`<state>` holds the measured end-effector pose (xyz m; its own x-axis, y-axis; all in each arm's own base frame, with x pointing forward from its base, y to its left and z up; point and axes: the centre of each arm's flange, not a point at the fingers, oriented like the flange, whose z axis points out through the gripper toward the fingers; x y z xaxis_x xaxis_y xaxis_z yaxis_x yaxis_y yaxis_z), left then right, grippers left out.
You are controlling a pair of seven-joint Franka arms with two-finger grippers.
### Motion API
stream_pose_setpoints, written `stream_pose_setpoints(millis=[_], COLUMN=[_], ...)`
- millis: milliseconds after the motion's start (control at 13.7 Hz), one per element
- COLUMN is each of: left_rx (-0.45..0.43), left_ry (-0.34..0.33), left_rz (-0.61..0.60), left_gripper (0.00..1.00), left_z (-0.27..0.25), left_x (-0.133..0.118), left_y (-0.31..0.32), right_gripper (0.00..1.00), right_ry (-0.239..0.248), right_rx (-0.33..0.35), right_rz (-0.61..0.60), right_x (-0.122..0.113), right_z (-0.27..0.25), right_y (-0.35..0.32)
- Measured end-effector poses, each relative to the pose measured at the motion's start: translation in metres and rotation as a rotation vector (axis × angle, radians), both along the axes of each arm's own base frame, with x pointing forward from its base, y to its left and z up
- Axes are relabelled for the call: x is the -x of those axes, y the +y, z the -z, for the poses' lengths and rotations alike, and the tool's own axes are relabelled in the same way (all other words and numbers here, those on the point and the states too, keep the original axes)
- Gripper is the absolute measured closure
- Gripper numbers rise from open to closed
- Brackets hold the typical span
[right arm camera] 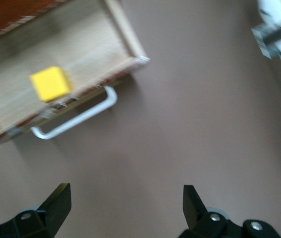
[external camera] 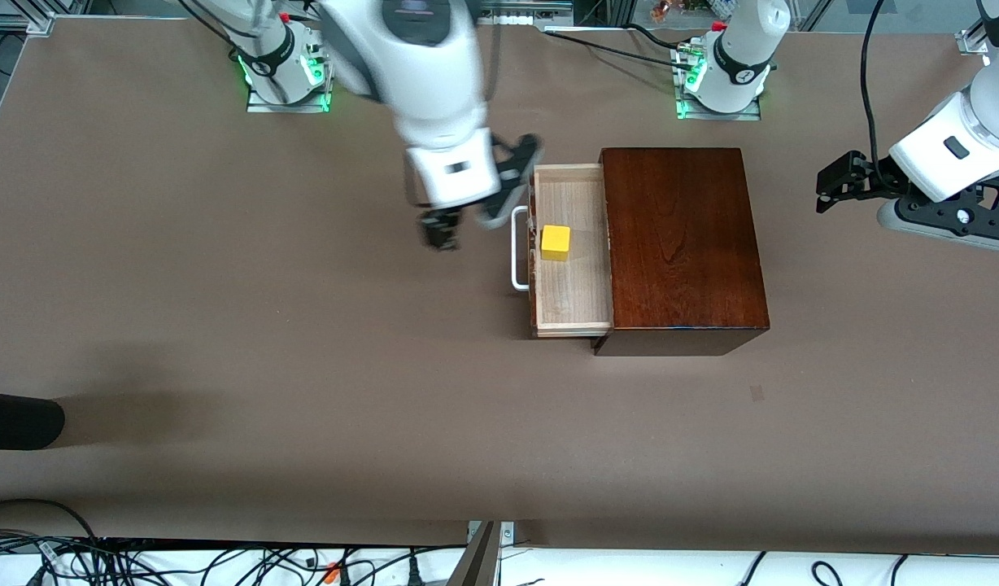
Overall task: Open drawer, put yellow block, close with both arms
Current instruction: 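Raise the right gripper away from the drawer back toward rest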
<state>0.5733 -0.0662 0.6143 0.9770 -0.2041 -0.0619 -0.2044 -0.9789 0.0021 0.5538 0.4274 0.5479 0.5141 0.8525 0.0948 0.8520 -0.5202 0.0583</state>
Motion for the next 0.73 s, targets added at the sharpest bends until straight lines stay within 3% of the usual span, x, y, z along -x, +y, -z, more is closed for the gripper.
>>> stream_pose_setpoints(millis=[146, 366, 732], left_rx=[0.0, 0.0, 0.005], left_ry=[-0.001, -0.002, -0.01], left_rz=[0.0, 0.0, 0.034], left_gripper=[0.0, 0.0, 0.0], left_z=[0.0, -0.001, -0.004], left_x=[0.0, 0.0, 0.002], left_y=[0.0, 0.0, -0.017], right_gripper=[0.0, 0.0, 0.0], right_ry=[0.039, 0.121, 0.155], right_rx=[-0.03, -0.014, -0.004], right_rz=[0.095, 0.215, 0.366], right_x=[-0.026, -0.052, -0.043], right_z=[-0.012, -0.018, -0.058], right_y=[-0.051, -0.131, -0.212])
